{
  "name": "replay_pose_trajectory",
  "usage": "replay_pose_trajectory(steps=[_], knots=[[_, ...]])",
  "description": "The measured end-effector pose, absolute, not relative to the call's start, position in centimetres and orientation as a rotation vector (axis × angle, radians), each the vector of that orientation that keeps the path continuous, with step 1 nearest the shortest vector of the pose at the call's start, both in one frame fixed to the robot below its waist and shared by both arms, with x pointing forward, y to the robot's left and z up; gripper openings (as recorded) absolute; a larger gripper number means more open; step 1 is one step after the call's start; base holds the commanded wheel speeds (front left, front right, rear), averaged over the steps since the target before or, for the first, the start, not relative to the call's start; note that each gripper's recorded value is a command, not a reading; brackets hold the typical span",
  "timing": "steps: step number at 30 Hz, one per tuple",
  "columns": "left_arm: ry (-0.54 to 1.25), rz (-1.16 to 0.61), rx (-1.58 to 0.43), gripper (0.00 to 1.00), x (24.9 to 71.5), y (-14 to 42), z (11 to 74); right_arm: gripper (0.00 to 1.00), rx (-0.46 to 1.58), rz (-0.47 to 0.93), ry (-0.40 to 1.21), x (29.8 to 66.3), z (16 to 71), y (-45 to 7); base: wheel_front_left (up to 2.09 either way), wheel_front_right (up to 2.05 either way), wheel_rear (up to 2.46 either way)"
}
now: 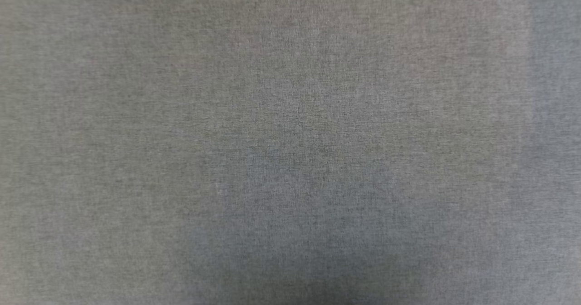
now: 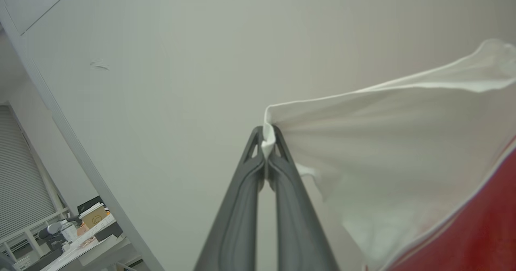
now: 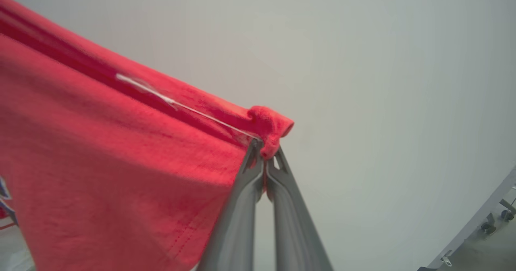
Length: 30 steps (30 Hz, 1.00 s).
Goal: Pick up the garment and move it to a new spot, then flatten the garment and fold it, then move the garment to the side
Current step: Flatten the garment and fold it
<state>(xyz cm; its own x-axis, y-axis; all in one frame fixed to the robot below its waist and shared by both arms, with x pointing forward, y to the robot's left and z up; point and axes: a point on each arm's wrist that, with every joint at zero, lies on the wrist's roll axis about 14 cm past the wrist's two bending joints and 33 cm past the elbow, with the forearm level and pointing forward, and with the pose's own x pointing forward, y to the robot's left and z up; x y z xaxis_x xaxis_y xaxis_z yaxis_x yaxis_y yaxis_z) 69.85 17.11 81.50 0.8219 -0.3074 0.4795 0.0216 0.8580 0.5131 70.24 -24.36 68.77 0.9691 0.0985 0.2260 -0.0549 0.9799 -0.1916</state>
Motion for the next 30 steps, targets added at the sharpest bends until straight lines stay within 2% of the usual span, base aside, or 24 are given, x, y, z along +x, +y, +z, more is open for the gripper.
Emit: replay_pose_trajectory(steps=[4,8,13,18,24,30], knots=[[-0.567,-0.196,0.513,0.0,72.7,16.9,78.2,0.0,-0.172,0.081,-0.272,72.1,67.0,-24.0,0.0,0.0,0.0],[-0.524,-0.23,0.473,0.0,74.6,16.6,73.8,0.0,-0.154,0.107,-0.244,73.4,63.1,-22.8,0.0,0.0,0.0],[-0.369,-0.31,0.408,0.0,74.8,15.7,64.0,0.0,-0.077,0.141,-0.218,72.9,58.1,-21.3,0.0,0.0,0.0],[-0.232,-0.376,0.332,0.0,72.0,14.2,57.1,0.0,-0.036,0.185,-0.095,70.5,52.4,-19.4,0.0,0.0,0.0],[-0.126,-0.412,0.247,0.0,67.0,13.4,52.2,0.0,-0.001,0.215,-0.017,67.3,49.8,-18.5,0.0,0.0,0.0],[-0.016,-0.402,0.171,0.0,60.3,13.8,48.4,0.0,0.035,0.257,0.106,62.2,46.6,-17.3,0.0,0.0,0.0]])
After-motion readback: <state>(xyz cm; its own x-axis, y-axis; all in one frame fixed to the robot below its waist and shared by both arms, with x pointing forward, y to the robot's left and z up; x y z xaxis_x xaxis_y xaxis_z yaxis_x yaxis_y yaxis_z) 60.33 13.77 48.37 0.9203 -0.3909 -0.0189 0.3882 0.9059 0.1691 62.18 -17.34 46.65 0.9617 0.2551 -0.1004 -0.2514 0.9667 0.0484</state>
